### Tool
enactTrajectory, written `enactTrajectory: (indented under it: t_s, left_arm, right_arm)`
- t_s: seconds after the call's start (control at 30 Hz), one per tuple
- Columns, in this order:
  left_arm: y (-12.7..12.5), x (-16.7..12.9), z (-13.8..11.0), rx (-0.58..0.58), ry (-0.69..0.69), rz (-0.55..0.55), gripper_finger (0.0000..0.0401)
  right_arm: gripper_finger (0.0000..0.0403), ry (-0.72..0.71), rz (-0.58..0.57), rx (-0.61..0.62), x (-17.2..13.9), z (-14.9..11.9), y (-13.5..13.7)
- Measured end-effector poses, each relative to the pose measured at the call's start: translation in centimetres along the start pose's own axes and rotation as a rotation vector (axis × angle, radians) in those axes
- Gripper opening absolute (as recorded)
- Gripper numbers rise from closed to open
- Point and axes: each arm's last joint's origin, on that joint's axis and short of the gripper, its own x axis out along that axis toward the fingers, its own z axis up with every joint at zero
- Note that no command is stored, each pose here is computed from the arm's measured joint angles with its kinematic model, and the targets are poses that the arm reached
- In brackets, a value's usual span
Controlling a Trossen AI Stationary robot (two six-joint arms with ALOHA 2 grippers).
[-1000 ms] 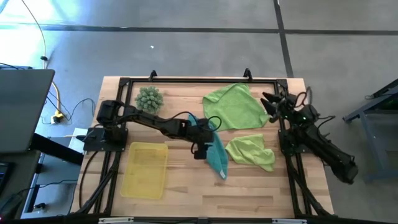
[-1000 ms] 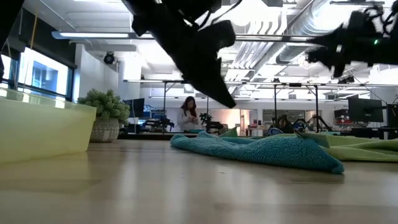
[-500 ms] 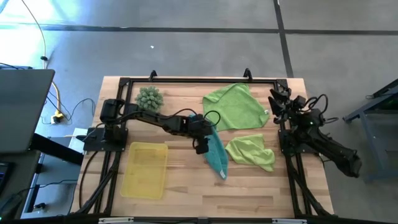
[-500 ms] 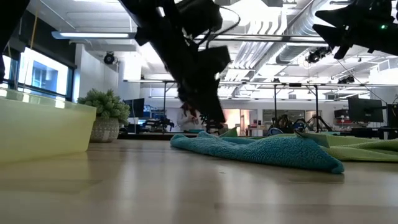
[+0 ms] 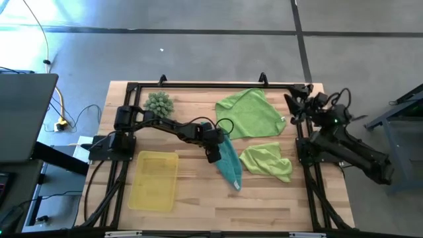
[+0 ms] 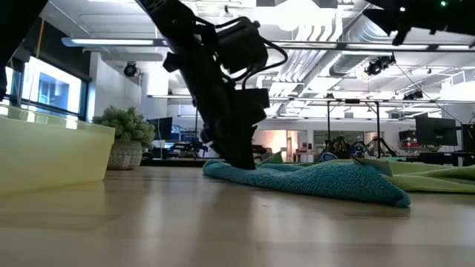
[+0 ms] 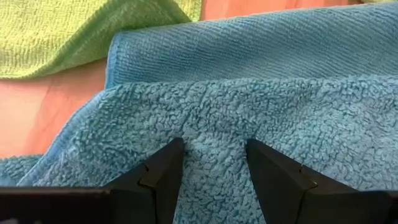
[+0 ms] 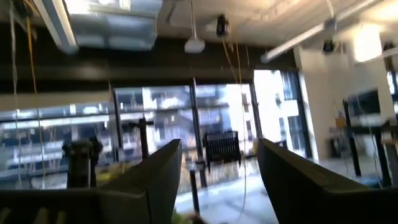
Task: Roll microfiber towels into tight, uniform cylinder then place into a basket
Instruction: Adjust the blue towels, then adjust the green towels
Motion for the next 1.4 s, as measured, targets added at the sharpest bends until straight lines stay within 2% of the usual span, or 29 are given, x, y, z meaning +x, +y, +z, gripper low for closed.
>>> enactTrajectory:
  t_s: [0.13, 0.27, 0.5, 0.6, 0.73, 1.03, 1.3, 1.4]
  left_arm:
    - [0.0, 0.1, -0.1, 0.001, 0.007, 0.000, 0.0167]
    - [0.0, 0.1, -0.1, 0.016, 0.013, -0.002, 0.0167]
    - [0.0, 0.1, -0.2, 0.047, 0.030, -0.001, 0.0167]
    - [0.1, 0.1, -0.4, 0.073, 0.047, 0.001, 0.0167]
    - [0.1, 0.1, -0.5, 0.078, 0.051, 0.002, 0.0167]
    - [0.2, 0.1, -0.5, 0.117, 0.066, -0.035, 0.0167]
    - [0.4, 0.2, -0.5, 0.121, 0.068, -0.039, 0.0167]
    - [0.4, 0.2, -0.5, 0.131, 0.068, -0.040, 0.0167]
  right_arm:
    - [0.0204, 0.132, 0.015, 0.026, 2.3, 1.1, -0.1]
    - [0.0204, 0.240, 0.140, 0.078, 5.1, 1.0, 0.0]
    - [0.0204, 0.664, 0.180, 0.232, 7.8, -4.8, 0.9]
    - [0.0204, 0.813, 0.135, 0.248, 8.0, -7.2, 1.1]
    - [0.0204, 0.956, 0.007, 0.230, 7.8, -9.7, 1.2]
    - [0.0204, 1.164, -0.188, 0.217, 7.8, -14.7, 1.8]
    - [0.0204, 1.323, -0.329, 0.279, 7.2, -19.3, 1.5]
    - [0.0204, 1.378, -0.378, 0.243, 6.7, -20.6, 1.1]
